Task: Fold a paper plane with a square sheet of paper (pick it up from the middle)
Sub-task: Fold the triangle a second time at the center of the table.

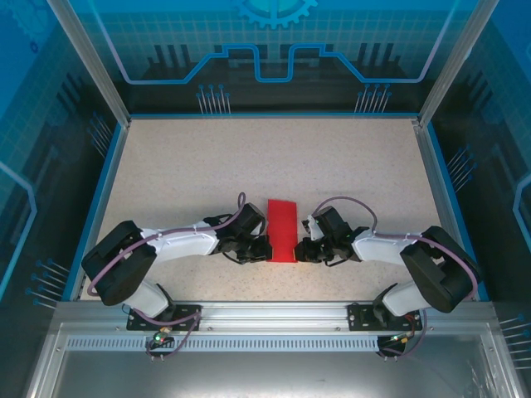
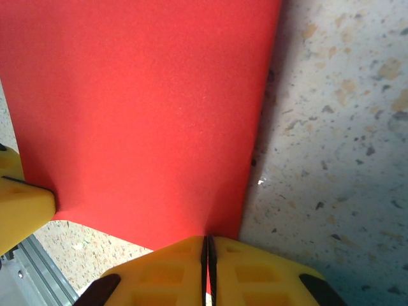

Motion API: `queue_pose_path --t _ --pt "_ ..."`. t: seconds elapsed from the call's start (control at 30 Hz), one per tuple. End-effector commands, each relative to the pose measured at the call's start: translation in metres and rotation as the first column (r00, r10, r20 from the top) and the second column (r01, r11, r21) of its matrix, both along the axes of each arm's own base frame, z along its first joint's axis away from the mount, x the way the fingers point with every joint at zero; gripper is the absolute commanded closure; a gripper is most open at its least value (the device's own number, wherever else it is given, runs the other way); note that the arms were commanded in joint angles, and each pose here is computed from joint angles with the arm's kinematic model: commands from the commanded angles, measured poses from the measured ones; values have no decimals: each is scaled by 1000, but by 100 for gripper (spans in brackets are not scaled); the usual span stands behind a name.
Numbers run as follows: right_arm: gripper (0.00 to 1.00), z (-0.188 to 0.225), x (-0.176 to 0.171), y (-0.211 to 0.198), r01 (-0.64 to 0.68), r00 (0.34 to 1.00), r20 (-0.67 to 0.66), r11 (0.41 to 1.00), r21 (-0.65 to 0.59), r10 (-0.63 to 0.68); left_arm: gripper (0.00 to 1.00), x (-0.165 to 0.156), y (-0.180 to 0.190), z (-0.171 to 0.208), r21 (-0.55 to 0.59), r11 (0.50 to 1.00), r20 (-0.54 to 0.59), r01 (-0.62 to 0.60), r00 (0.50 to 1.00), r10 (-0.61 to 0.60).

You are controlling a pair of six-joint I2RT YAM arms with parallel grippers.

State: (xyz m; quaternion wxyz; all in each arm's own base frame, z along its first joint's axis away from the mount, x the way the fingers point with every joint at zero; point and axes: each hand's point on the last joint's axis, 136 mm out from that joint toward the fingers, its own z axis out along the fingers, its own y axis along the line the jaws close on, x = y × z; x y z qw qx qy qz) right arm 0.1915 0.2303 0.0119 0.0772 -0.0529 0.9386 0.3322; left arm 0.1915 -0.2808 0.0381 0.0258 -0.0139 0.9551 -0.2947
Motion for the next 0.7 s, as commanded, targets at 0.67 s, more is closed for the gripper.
queue_pose_path --t 0.67 --pt "81 36 36 1 13 996 91 1000 12 -14 90 11 -22 13 -34 999 -52 -7 999 5"
